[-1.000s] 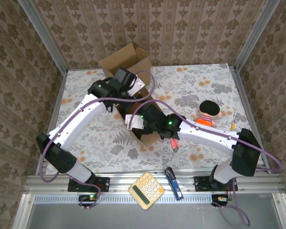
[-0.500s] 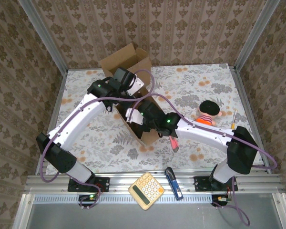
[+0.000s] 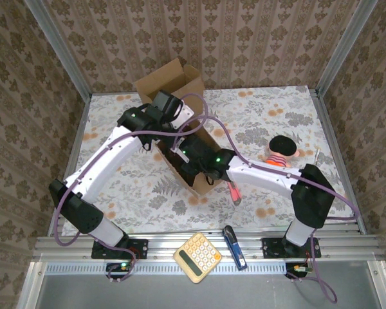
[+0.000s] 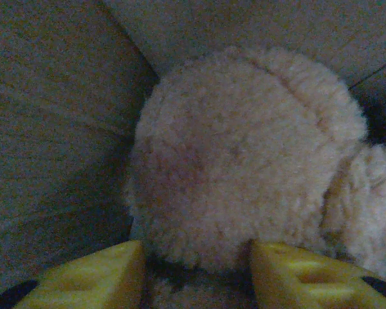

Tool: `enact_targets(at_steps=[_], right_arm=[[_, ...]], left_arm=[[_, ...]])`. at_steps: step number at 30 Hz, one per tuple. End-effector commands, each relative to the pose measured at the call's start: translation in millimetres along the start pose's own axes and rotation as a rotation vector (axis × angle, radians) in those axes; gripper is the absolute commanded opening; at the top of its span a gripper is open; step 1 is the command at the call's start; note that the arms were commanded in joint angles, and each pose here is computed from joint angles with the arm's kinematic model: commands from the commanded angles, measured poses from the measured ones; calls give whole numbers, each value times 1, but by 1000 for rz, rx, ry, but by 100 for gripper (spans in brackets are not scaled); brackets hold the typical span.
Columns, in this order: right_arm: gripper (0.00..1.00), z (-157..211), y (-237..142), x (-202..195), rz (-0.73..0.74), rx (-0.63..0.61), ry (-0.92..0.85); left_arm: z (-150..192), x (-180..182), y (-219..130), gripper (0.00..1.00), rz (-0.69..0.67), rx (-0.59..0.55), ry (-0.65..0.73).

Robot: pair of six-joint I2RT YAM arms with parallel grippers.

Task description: Unpack the express box

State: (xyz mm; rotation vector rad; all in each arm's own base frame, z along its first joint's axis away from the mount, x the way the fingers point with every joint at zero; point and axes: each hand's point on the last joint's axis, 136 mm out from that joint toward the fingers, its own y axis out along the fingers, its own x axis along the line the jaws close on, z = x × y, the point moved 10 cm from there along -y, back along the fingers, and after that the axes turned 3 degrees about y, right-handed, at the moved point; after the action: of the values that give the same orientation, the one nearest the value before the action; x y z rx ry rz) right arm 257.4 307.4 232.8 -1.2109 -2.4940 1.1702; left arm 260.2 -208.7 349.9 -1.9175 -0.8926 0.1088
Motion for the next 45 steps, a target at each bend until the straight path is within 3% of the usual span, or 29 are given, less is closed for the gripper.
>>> enact_targets(at_steps=[1,6,17,19,21,27,28,34,45], right_arm=[[59,-2,9,-3,39,39,132],[72,1,24,-1,67,84,151],[74,20,61,11,43,201,144],[71,22,65,13,34,213,142],[60,24,67,13,27,222,143],[3,20,64,12,12,222,140],[0,18,62,12,6,219,139],[0,7,43,11,-54,153,156],[0,-17,-9,7,-136,-90,246]], left_arm=[[-5,0,-17,0,17,-66,-26],[-5,-1,-19,0,29,-81,-32],[-4,-3,-20,0,44,-92,-40],[-4,-2,-20,0,43,-91,-40],[-3,-2,-22,0,40,-91,-40],[2,1,-23,0,13,-74,-60],[4,4,-23,0,7,-67,-73],[17,17,-15,0,-35,-14,-169],[43,39,3,0,-64,84,-337]])
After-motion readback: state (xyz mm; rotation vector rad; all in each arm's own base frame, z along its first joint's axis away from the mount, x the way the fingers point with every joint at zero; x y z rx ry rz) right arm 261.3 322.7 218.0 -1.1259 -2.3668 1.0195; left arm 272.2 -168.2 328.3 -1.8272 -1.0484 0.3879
